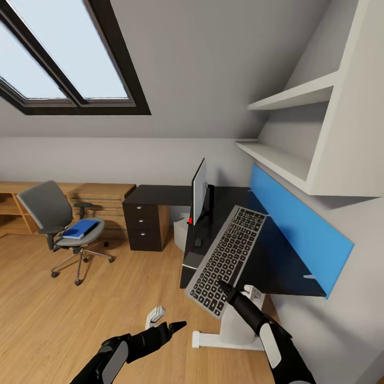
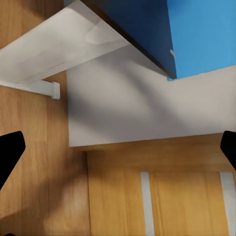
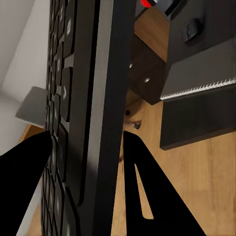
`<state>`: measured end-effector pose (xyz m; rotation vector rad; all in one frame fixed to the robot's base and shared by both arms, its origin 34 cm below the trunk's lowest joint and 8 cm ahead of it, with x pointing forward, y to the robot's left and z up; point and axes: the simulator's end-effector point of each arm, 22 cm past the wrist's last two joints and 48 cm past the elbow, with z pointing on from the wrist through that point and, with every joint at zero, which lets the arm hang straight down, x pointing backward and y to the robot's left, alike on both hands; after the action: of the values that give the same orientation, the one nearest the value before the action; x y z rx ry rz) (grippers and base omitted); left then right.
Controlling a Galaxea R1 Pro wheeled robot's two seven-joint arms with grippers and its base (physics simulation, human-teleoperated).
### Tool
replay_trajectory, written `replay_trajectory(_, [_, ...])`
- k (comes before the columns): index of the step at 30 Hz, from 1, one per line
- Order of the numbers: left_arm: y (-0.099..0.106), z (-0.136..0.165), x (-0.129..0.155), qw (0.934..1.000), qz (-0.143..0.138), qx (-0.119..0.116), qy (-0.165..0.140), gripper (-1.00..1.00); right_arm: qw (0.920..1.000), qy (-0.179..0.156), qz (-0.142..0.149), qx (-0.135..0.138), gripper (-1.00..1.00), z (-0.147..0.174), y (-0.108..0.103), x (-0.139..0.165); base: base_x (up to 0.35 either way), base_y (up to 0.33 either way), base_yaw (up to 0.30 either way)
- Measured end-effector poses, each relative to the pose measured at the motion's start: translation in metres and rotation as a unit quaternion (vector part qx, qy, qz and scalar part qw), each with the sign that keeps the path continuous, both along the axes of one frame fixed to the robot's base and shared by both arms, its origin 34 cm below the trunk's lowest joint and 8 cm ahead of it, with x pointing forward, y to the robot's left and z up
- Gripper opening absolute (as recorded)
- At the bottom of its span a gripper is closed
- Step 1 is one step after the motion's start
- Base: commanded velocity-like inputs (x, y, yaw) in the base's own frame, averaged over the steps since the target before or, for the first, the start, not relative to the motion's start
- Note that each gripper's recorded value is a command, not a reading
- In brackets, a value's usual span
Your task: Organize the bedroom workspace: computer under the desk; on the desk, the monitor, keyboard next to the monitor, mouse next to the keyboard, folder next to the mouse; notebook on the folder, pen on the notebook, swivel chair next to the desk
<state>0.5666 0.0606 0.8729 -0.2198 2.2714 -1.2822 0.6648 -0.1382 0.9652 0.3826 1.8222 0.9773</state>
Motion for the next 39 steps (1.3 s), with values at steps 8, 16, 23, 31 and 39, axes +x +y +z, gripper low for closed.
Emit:
replay_trajectory(8, [-0.001, 0.0, -0.001, 1.0, -0.001, -0.001, 0.0, 1.0, 0.9997, -0.005, -0.014, 0.021, -1.0, 0.005, -0.004, 0.003, 0.0, 0.0, 0.0])
replay_trajectory(16, [-0.002, -0.002, -0.003, 1.0, -0.002, -0.002, 0.004, 1.0, 0.9994, 0.001, -0.016, 0.032, -1.0, 0.002, -0.002, 0.001, 0.0, 0.0, 0.0])
replay_trajectory(23, [-0.002, -0.006, -0.005, 1.0, -0.002, -0.001, 0.009, 1.0, 0.9986, 0.03, -0.004, 0.042, -1.0, -0.019, 0.011, -0.009, 0.0, 0.0, 0.0])
replay_trajectory(31, [-0.001, -0.006, -0.006, 1.0, -0.003, -0.001, 0.009, 1.0, 0.9926, 0.087, 0.03, 0.079, -1.0, -0.036, 0.031, -0.025, 0.0, 0.0, 0.0])
replay_trajectory(39, [-0.011, 0.008, -0.009, 0.9992, -0.017, -0.035, -0.005, 1.0, 0.984, 0.102, 0.022, 0.144, -1.0, -0.029, 0.034, -0.025, 0.0, 0.0, 0.0])
